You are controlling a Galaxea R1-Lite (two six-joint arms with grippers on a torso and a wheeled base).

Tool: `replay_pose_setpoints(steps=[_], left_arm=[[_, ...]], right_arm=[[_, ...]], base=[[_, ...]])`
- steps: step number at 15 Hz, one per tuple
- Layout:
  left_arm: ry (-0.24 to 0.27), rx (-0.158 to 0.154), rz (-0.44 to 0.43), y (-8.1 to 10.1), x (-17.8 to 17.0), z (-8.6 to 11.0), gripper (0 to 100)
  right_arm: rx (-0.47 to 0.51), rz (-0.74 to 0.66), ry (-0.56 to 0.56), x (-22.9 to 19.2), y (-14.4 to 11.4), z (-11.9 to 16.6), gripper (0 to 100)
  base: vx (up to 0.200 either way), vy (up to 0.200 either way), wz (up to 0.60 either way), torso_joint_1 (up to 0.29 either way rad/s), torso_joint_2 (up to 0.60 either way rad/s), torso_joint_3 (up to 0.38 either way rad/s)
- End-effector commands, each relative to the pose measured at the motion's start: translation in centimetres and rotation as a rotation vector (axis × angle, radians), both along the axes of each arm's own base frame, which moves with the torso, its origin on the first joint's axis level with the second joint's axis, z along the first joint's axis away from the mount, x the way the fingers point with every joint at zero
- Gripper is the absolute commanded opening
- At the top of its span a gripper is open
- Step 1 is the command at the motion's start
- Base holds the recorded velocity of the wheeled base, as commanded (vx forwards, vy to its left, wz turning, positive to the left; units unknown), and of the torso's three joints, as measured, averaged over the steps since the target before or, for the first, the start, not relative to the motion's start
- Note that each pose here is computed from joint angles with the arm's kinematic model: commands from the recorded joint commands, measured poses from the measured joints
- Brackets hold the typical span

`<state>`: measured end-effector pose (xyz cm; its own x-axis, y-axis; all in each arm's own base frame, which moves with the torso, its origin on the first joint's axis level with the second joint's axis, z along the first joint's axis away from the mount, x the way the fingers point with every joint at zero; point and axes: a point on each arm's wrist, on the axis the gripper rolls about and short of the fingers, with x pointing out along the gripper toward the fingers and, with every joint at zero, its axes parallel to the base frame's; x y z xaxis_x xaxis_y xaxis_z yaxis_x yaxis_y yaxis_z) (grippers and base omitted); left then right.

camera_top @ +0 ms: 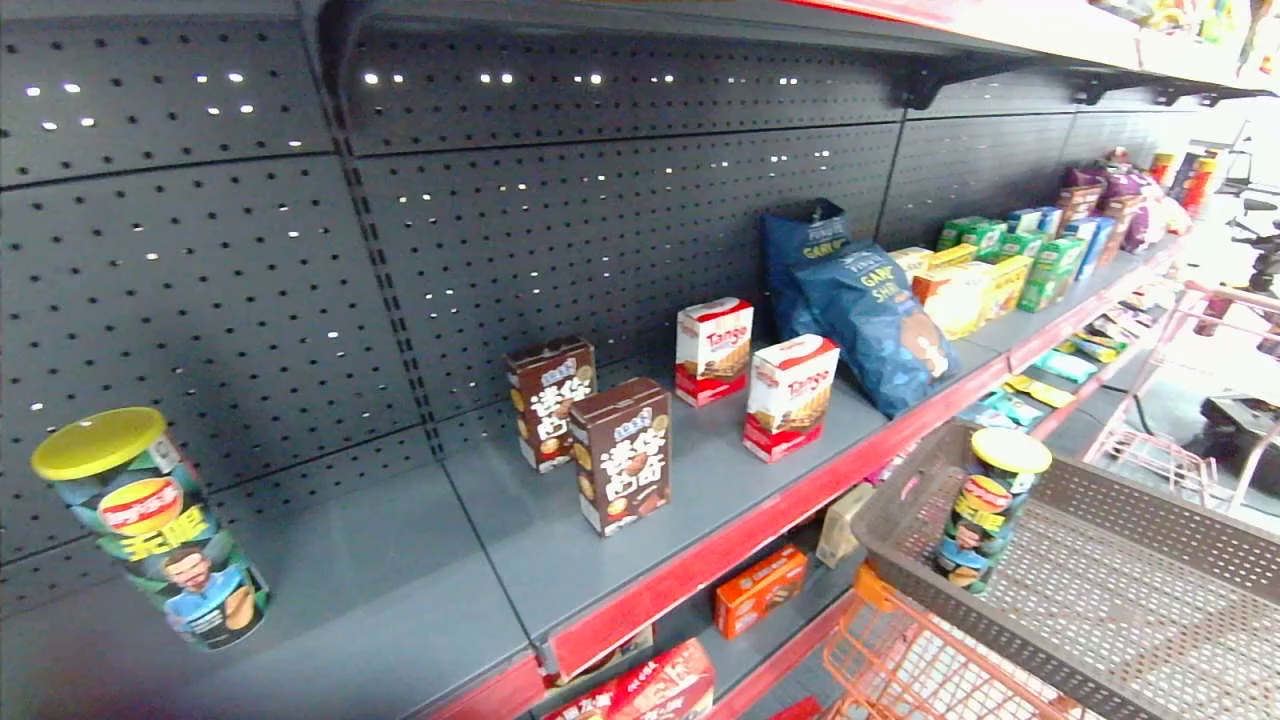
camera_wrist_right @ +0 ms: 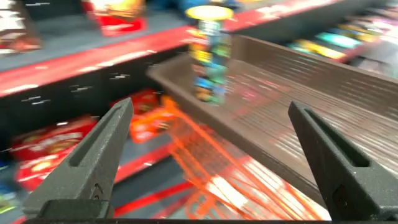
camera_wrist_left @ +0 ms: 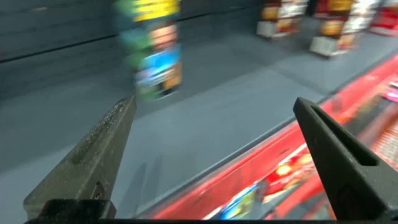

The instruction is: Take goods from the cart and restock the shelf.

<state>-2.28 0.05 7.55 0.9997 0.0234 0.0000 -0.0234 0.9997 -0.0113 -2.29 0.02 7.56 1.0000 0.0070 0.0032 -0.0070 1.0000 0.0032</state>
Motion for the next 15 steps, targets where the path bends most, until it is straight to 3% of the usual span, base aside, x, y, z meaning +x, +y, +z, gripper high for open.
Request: replay_pose_setpoints(steps=[1,10,11,13,15], left_arm=[[0.000,0.001,0.001,0.0,0.0,0.0,100],[0.000,-0.001,0.001,0.0,0.0,0.0,100],[0.000,0.001,0.001,0.0,0.0,0.0,100],[0.000,0.001,0.001,0.0,0.0,0.0,100],[0.000,0.001,0.001,0.0,0.0,0.0,100]], right_arm=[[0.000,-0.001,0.002,0.0,0.0,0.0,100],[0.000,0.031,-0.020,-0.2,0.1,0.7,100],[0.000,0.065,-0.072,-0.8,0.1,3.8,100],[0.006,0.063,0.147,2.4,0.1,14.1,100],[0.023,0.046,0.270,5.4,0.1,14.8,100]], base=[[0.000,0.000,-0.60,0.002,0.00,-0.002],[0.000,0.000,-0.07,0.000,0.00,0.001],[0.000,0.000,0.00,0.000,0.00,0.000],[0.000,0.000,0.00,0.000,0.00,0.000],[0.000,0.000,0.00,0.000,0.00,0.000]])
